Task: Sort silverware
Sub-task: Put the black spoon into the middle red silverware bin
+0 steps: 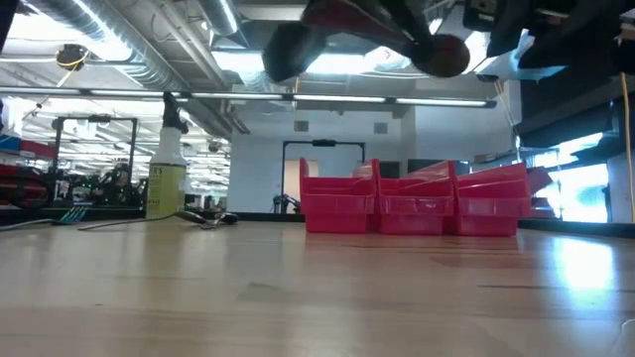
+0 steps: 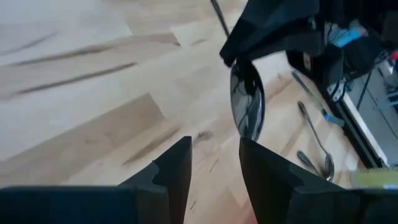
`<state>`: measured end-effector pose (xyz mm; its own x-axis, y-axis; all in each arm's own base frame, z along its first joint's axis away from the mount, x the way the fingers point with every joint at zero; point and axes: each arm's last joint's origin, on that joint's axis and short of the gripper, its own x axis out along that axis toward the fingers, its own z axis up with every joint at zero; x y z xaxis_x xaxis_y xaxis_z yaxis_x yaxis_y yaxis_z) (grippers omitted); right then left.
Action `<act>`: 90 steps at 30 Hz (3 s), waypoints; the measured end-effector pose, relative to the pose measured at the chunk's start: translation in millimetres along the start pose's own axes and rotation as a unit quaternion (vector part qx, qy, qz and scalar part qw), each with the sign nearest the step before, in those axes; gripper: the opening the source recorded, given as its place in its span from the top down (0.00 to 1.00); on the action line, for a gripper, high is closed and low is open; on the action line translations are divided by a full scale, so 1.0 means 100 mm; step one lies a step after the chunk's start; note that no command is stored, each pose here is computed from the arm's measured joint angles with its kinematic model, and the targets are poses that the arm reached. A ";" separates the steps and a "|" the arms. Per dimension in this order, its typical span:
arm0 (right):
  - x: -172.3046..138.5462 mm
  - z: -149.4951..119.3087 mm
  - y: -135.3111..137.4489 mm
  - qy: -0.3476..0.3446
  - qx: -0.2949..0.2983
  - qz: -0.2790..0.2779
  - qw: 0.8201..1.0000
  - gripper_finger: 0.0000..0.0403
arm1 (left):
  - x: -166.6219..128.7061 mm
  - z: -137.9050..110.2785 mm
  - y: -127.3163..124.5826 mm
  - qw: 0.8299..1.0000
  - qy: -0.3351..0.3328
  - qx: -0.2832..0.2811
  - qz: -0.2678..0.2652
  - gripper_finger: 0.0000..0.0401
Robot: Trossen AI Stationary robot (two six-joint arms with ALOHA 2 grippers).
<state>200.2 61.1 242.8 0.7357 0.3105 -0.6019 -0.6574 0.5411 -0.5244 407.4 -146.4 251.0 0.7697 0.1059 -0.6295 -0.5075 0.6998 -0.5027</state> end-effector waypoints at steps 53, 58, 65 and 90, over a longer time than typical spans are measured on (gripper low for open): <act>-0.22 -0.01 -0.45 -0.242 0.315 -0.244 0.885 0.69 | -0.37 0.84 1.32 0.904 -0.111 0.331 -0.246 1.00; -0.24 -0.02 -0.45 -0.232 0.313 -0.265 0.882 0.69 | -0.40 1.04 1.40 0.908 -0.163 0.298 -0.245 1.00; -0.42 0.01 -0.42 -0.240 0.293 -0.280 0.882 0.69 | -0.40 1.33 1.55 0.919 -0.253 0.186 -0.239 1.00; -0.87 -0.14 -0.10 -0.160 0.265 -0.257 0.916 0.69 | 0.57 2.33 1.75 0.976 -0.180 -0.078 0.095 1.00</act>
<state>140.8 17.7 291.8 0.9914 0.0762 -0.1064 -0.1027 0.9568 -0.2719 452.9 146.5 264.6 0.7273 0.4843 -0.4863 -0.6861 0.5300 -0.4983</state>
